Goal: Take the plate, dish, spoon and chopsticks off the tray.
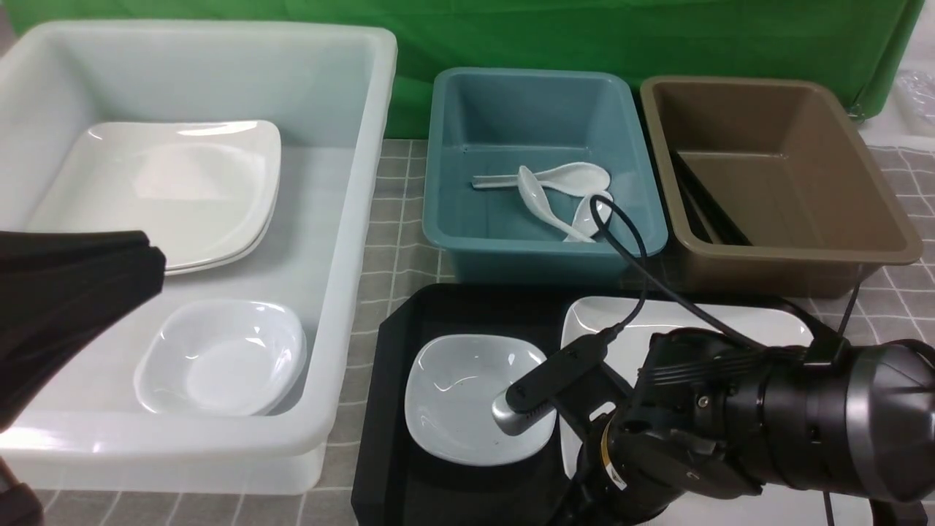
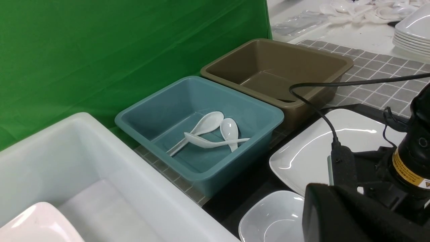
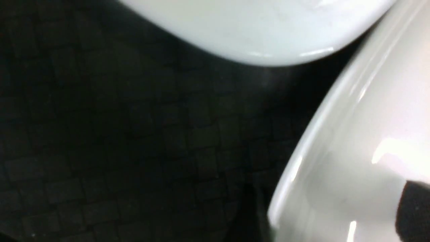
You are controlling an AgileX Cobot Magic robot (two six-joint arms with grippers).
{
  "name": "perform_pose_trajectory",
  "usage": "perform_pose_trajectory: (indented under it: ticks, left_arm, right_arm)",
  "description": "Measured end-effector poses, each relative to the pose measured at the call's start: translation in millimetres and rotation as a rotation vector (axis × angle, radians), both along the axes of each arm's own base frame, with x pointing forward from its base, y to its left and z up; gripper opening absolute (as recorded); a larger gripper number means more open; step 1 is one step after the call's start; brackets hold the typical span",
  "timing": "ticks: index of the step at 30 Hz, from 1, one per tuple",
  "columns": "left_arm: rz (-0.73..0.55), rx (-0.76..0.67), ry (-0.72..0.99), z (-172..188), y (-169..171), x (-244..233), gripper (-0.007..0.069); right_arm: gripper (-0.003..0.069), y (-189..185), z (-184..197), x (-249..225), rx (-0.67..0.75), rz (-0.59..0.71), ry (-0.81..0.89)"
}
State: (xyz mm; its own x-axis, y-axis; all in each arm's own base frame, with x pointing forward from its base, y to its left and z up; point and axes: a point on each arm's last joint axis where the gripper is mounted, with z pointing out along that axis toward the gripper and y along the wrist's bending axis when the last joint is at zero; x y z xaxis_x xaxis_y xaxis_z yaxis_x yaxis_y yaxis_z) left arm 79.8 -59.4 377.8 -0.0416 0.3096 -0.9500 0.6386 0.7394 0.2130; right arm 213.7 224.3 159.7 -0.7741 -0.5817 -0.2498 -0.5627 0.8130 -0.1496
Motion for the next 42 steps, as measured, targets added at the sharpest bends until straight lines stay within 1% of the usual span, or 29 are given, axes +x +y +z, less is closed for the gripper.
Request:
perform_pose_trajectory:
  ticks: [3,7,8,9,10,12,16,18,22,26,31,35,42]
  left_arm:
    - [0.000,0.000,0.000,0,0,0,0.0021]
    - [0.000,-0.002,0.001,0,0,0,0.0021]
    - [0.000,-0.002,0.001,0,0,0,0.0021]
    - [-0.001,-0.004,0.002,0,0,0,0.0021]
    - [-0.001,-0.004,0.002,0,0,0,0.0021]
    - [-0.001,-0.004,0.002,0,0,0,0.0021]
    - [-0.001,-0.004,0.002,0,0,0,0.0021]
    - [-0.001,-0.005,0.002,0,0,0,0.0021]
    - [-0.001,-0.005,0.002,0,0,0,0.0021]
    - [-0.001,-0.005,0.002,0,0,0,0.0021]
    - [0.002,0.004,-0.002,0,0,0,0.0021]
    - [0.009,0.024,-0.012,0,1,1,0.0021]
    - [0.016,0.044,-0.022,-1,2,1,0.0021]
  right_arm:
    - [0.0496,1,-1,1,0.007,0.013,-0.005]
    - [0.0360,2,0,1,0.013,0.023,-0.010]
    - [0.0352,2,0,1,0.014,0.023,-0.011]
    - [0.0297,4,1,0,0.016,0.032,-0.016]
    - [0.0277,4,2,0,0.017,0.041,-0.021]
    - [0.0208,7,7,-5,0.008,0.070,-0.026]
    - [0.0177,9,17,-15,-0.039,0.089,-0.013]
    - [0.0149,11,32,-23,-0.067,0.095,-0.012]
    - [0.0118,11,60,-30,-0.078,0.087,-0.028]
    - [0.0083,3,99,-34,-0.087,0.061,-0.059]
    - [0.0071,-6,137,-42,-0.082,0.054,-0.096]
    - [0.0070,-6,170,-57,-0.055,0.083,-0.148]
    - [0.0070,11,198,-75,0.031,0.168,-0.204]
